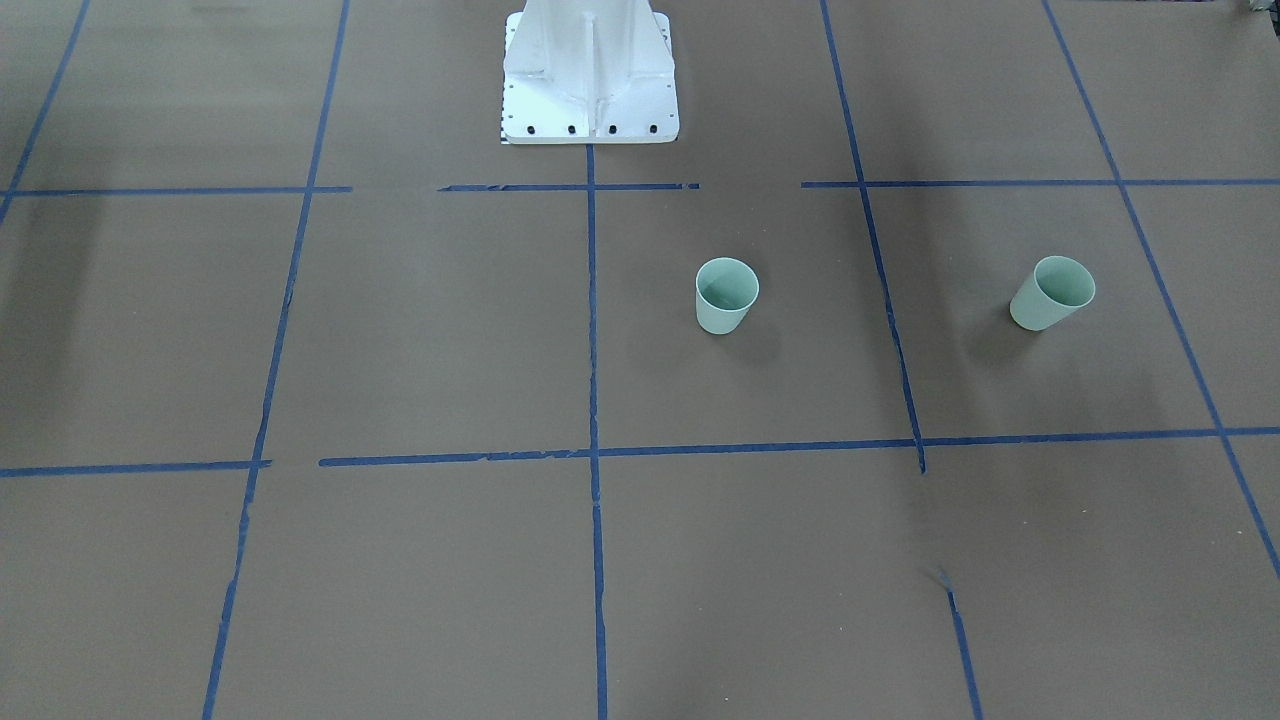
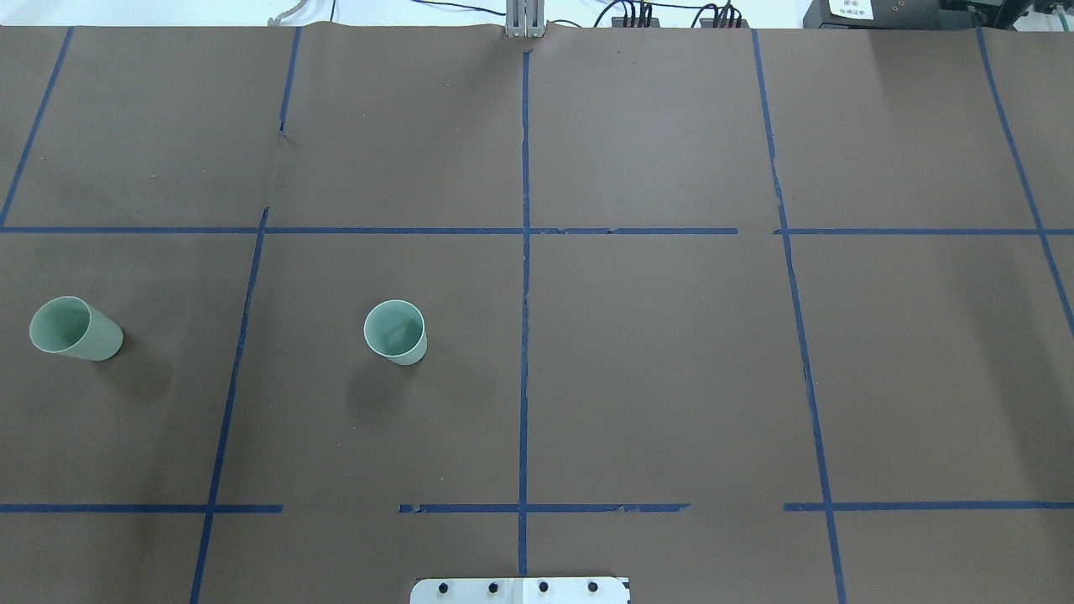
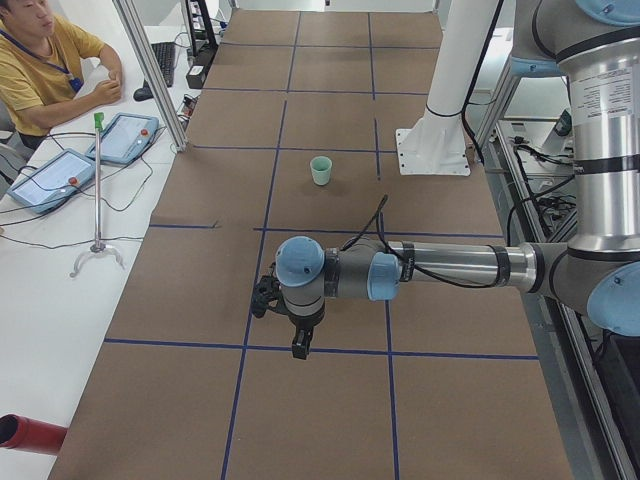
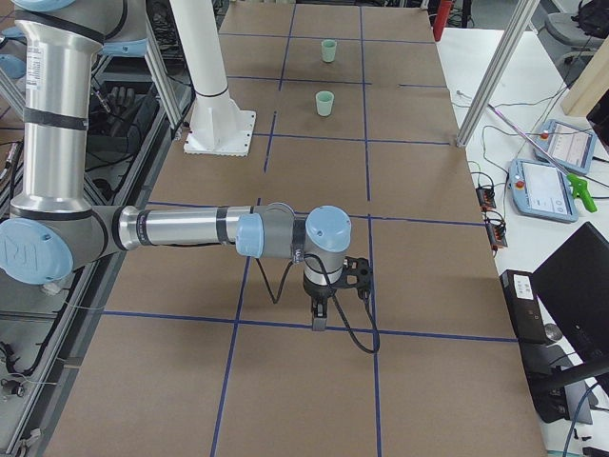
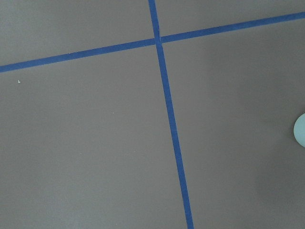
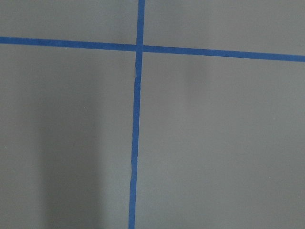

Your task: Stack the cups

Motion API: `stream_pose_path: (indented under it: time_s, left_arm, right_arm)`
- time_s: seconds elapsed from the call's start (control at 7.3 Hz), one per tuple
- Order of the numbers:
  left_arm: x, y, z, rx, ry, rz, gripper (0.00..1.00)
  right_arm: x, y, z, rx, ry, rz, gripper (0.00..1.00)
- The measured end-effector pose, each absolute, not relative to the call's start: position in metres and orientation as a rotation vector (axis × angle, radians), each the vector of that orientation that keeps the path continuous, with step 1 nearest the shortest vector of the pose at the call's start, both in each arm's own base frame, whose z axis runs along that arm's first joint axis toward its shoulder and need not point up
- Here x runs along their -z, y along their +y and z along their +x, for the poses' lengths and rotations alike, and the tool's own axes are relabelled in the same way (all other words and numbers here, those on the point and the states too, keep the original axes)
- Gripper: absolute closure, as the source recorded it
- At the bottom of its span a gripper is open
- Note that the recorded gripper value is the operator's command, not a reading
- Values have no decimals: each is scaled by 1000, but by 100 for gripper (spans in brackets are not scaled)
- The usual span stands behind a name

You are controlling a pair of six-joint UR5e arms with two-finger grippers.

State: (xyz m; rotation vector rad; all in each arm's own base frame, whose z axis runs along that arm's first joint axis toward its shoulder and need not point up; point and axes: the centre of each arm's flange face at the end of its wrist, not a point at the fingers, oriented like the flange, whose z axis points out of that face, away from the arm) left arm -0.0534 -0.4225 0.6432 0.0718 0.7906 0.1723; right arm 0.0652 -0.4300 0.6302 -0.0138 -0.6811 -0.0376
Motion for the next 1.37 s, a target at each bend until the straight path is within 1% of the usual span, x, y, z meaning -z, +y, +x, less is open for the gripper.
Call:
stream_pose_path:
  time_s: [0.41,0.82,1.1,1.37]
  left_arm:
    - [-637,-431,-53,-178,790,85,0]
    - [-609,-454,-50,-203,785,140,0]
    - [-589,-467,-32,-132,796,139,0]
    - [-572,-473,16,-26,826,138,0]
  right_arm:
    - [-630,-430,66,37,-681,-14,0]
    - [-630,-430,65,37,-681,-14,0]
    - [-630,-430,66,37,-681,-14,0]
    - [-630,-430,65,37,-681,-14,0]
